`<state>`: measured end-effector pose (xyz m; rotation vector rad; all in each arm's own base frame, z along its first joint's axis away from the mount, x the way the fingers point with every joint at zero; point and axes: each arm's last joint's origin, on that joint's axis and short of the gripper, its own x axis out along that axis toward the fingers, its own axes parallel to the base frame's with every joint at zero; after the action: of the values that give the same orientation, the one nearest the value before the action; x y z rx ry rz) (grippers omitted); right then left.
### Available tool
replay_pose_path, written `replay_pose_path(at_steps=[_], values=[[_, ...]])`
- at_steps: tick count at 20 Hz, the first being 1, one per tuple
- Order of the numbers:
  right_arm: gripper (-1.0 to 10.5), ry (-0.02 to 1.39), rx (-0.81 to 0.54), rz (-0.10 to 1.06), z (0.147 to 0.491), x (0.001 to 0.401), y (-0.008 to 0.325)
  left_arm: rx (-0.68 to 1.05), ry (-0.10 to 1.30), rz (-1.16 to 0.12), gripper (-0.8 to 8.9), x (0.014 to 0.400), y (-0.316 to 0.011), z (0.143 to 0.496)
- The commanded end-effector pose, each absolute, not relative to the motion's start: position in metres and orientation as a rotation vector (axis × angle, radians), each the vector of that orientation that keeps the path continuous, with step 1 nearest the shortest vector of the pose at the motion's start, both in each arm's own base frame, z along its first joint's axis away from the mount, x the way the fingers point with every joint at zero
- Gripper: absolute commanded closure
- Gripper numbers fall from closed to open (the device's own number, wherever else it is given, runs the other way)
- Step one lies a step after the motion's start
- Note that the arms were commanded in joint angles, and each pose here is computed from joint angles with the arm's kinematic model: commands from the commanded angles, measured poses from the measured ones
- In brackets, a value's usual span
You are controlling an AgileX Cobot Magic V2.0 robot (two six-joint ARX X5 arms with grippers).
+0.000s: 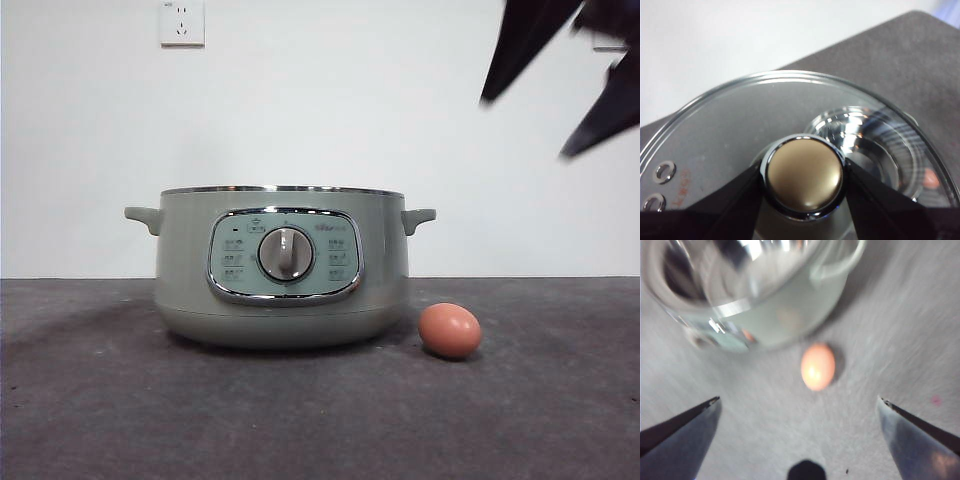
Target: Pick up the egg,open the lid,put the egg in the pot,close the lid
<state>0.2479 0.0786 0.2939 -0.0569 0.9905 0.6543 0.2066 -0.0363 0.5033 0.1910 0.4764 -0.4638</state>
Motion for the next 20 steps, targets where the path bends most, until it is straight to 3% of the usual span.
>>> replay_pose_path(at_steps=[1,12,20], values=[[3.8,1.026,-0.135,0.692,0.274,0.263,0.092,0.218,0.355,-0.472,8.21,0.177,-0.032,0.521],[3.8,1.130,-0.197,0.729,0.201,0.306,0.121,0.211,0.352,-0.400,8.21,0.081,-0.018,0.510],[3.9,1.190,-0.207,0.730,0.173,0.314,0.128,0.198,0.337,-0.378,8.21,0.064,-0.015,0.508]])
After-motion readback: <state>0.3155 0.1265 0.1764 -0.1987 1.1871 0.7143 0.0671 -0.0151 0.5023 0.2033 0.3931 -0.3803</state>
